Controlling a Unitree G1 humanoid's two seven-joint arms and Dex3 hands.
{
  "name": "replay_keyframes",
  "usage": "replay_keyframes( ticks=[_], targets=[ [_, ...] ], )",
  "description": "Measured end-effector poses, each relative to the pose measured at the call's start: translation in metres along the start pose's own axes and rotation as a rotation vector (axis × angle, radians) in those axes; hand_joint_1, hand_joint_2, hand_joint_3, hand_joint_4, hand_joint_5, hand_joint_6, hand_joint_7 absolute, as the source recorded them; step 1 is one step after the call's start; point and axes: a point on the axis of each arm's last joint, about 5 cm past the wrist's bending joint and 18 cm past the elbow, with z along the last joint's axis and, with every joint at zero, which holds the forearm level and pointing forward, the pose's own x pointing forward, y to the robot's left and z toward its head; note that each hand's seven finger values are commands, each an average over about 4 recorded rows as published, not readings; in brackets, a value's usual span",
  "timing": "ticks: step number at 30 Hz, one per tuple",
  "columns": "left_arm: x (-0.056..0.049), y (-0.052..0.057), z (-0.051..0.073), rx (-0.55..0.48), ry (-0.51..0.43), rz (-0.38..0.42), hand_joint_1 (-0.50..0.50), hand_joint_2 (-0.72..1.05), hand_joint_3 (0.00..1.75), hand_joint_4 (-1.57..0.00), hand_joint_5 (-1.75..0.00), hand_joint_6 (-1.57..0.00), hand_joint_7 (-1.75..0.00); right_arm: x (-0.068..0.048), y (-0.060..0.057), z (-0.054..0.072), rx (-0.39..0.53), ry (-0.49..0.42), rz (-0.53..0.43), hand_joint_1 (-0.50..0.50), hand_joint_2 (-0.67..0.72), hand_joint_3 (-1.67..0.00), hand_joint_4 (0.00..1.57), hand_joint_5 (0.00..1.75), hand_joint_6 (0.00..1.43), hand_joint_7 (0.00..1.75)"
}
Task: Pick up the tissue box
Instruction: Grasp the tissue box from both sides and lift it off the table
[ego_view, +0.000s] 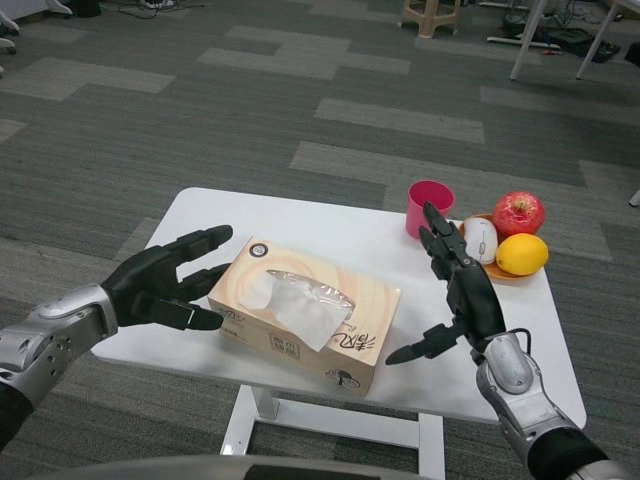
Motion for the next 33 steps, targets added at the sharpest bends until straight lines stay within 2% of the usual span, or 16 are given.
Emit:
replay_keyframes(
  ticks=[4,18,26,33],
  targets=[
    [0.004,-0.003,-0.001,0.005,-0.001,-0.013,0.50,1.05,0.35,0.00,-0.21,0.00,0.00,-0.002,0.000,-0.001,-0.001,0.009,0.017,-0.29,0.03,-0.16,0.00,0.00,0.00,0.00],
    [0.009,-0.006,0.001,0.015,-0.002,-0.035,0.50,1.05,0.35,0.00,-0.21,0.00,0.00,-0.016,-0.005,-0.011,-0.019,0.085,0.029,-0.29,0.09,-0.16,0.00,0.00,0.00,0.00],
    [0.011,-0.007,0.000,0.017,-0.001,-0.045,0.50,1.05,0.35,0.00,-0.21,0.00,0.00,-0.033,-0.009,-0.025,-0.038,0.200,0.029,-0.32,0.09,-0.16,0.00,0.00,0.00,0.00],
    [0.013,-0.009,0.000,0.019,0.000,-0.054,0.50,1.05,0.35,0.00,-0.21,0.00,0.00,-0.042,-0.005,-0.034,-0.038,0.275,0.030,-0.33,0.14,-0.16,0.00,0.00,0.00,0.00]
  ],
)
